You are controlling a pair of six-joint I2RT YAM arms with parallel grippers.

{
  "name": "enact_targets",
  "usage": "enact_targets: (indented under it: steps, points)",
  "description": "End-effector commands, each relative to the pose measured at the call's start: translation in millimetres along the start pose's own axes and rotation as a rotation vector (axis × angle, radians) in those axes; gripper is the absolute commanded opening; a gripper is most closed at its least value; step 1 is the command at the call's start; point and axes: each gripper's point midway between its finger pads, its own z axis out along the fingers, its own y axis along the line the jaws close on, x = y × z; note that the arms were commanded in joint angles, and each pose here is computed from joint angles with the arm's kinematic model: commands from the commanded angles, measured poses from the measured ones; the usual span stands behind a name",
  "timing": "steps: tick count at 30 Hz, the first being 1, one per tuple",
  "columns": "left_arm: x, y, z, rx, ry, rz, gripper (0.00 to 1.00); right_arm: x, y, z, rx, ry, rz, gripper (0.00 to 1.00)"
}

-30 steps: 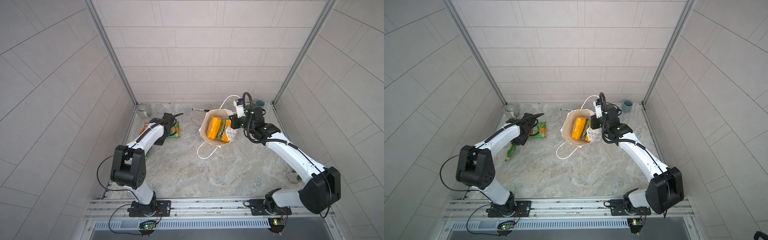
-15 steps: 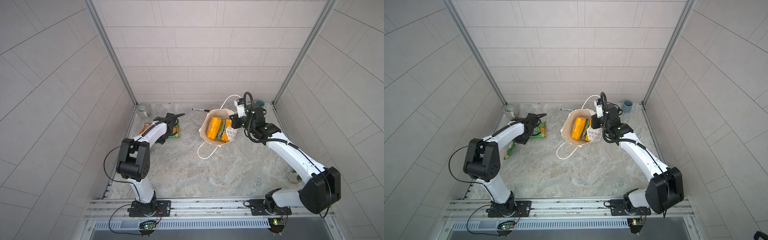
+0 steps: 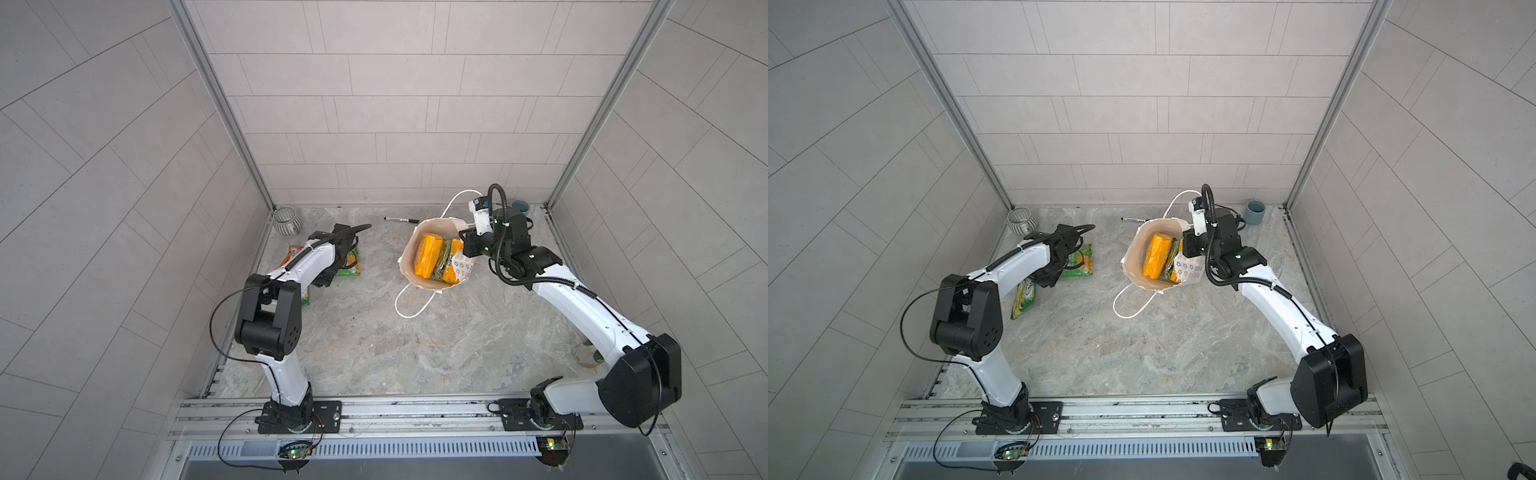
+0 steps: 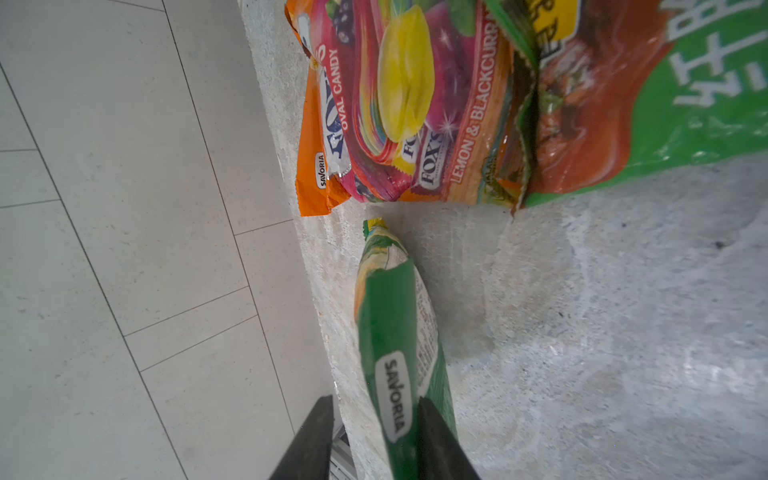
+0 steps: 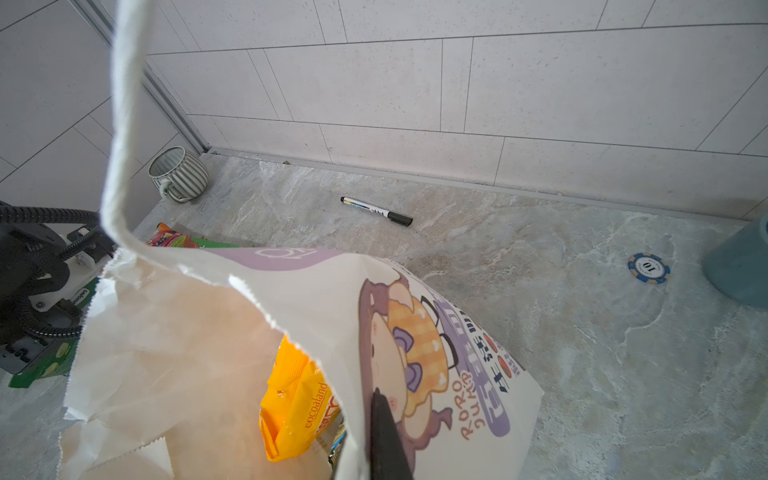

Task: Take the snacks out of the paper bag
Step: 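Move the left gripper over the paper bag and lower it inside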

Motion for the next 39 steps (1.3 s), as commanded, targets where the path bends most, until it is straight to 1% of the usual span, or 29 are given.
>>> enact_targets:
  steps: [1,4,6,8,12,13,16,19,21,24,25,27,30,32,34,36,38,39]
  points:
    - [0.2,-0.8,-8.5,0.044,-0.003,0.001,0.39,6.8,-3.6,-2.4,0.01,0.014,0.02,0.0]
    - [0.4,-2.4,-14.2,0.081,-0.022,0.0,0.42,6.8,-4.0,-2.0,0.012,0.014,0.023,0.0]
    - [-1.0,-1.7,-19.5,0.102,-0.045,-0.011,0.43,7.2,-3.3,-1.4,0.007,0.015,0.027,0.0]
    - [-2.2,-0.4,-22.8,0.112,-0.06,-0.022,0.46,7.1,-3.5,-1.4,0.008,0.014,0.025,0.0]
    - [-3.1,3.1,-27.6,0.113,-0.074,-0.036,0.47,7.1,-3.1,-2.1,0.008,0.012,0.025,0.0]
    - [-3.0,3.8,-27.9,0.113,-0.078,-0.038,0.49,7.1,-3.4,-2.1,0.008,0.012,0.026,0.0]
    - [-4.8,-0.6,-32.8,0.158,-0.086,-0.048,0.49,7.8,-3.5,-2.4,0.008,0.014,0.027,0.0]
    - [-7.3,0.1,-37.1,0.174,-0.11,-0.069,0.49,7.5,-3.7,-2.8,0.01,0.012,0.025,0.0]
    - [-7.3,-3.6,-35.5,0.187,-0.111,-0.069,0.49,6.7,-3.2,-3.5,0.008,0.009,0.026,0.0]
    - [-0.7,-19.0,-28.7,0.235,-0.058,-0.054,0.49,8.4,-3.8,-2.7,0.01,0.013,0.027,0.0]
    - [1.7,-24.9,-27.9,0.258,-0.045,-0.055,0.49,8.4,-3.9,-2.7,0.01,0.014,0.026,0.0]
    - [1.1,-34.8,-32.4,0.322,-0.056,-0.087,0.49,8.7,-4.4,-2.3,0.012,0.013,0.027,0.0]
    - [-8.9,-38.1,-53.4,0.422,-0.145,-0.192,0.49,8.5,-3.8,-0.8,0.009,0.015,0.026,0.0]
    - [-18.6,-32.8,-73.2,0.483,-0.234,-0.273,0.49,9.2,-3.3,0.0,0.004,0.017,0.027,0.0]
    - [-27.8,-26.9,-95.1,0.547,-0.329,-0.324,0.49,9.3,-3.0,0.3,0.003,0.018,0.029,0.0]
    - [-40.2,-27.3,-117.9,0.644,-0.422,-0.384,0.5,8.4,-2.4,0.0,0.0,0.016,0.03,0.0]
    - [-54.6,-35.7,-145.0,0.744,-0.509,-0.407,0.5,9.1,-1.9,0.2,-0.003,0.017,0.032,0.0]
    - [-59.3,-37.3,-156.9,0.745,-0.542,-0.398,0.5,9.2,-2.0,0.7,-0.003,0.018,0.032,0.0]
